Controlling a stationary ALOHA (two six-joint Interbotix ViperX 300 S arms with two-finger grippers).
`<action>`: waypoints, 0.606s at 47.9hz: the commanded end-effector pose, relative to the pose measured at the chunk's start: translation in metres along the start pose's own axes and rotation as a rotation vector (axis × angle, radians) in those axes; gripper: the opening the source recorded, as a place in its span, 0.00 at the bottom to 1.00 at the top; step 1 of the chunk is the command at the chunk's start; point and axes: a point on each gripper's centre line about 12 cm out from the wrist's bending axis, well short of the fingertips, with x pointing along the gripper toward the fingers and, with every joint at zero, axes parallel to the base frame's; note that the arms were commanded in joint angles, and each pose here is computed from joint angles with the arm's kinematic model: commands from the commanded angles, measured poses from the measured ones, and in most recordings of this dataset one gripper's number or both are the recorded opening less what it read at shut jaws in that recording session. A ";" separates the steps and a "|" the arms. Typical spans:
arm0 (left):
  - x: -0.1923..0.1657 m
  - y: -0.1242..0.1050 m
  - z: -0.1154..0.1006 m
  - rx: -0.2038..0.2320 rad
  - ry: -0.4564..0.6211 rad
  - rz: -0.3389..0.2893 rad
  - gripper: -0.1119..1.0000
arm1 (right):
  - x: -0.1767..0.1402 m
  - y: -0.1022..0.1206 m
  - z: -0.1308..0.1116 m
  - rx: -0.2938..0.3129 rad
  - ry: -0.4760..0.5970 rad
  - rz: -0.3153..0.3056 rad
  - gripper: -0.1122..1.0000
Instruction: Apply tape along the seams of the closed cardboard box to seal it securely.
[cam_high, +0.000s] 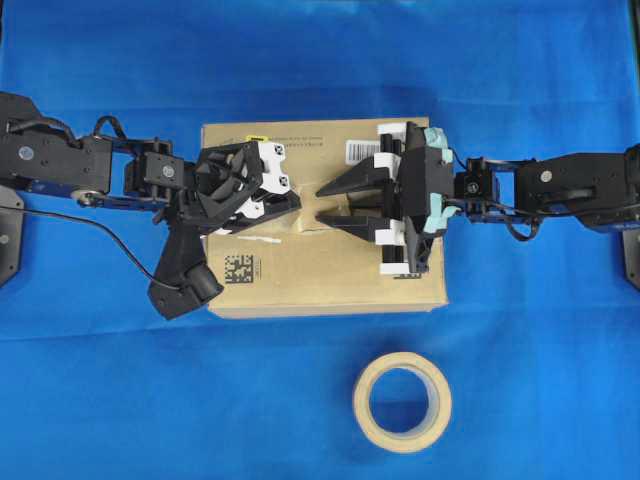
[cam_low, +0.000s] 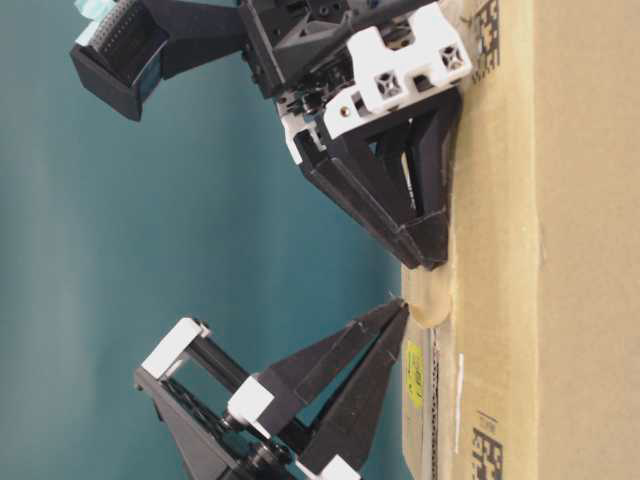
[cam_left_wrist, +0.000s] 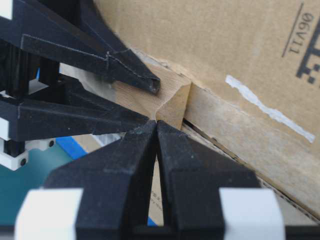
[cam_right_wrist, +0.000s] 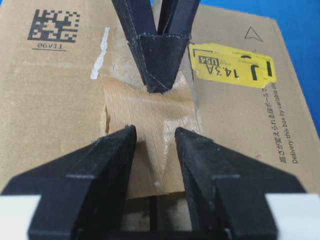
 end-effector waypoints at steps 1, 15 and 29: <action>-0.003 0.009 0.000 -0.005 -0.002 0.023 0.10 | 0.001 -0.001 0.011 0.005 -0.031 -0.003 0.46; -0.002 0.007 0.000 -0.015 0.001 -0.011 0.10 | 0.002 -0.003 0.010 0.020 -0.010 -0.013 0.46; -0.002 0.004 0.000 -0.018 0.004 -0.041 0.11 | 0.002 -0.003 0.010 0.020 -0.010 -0.013 0.46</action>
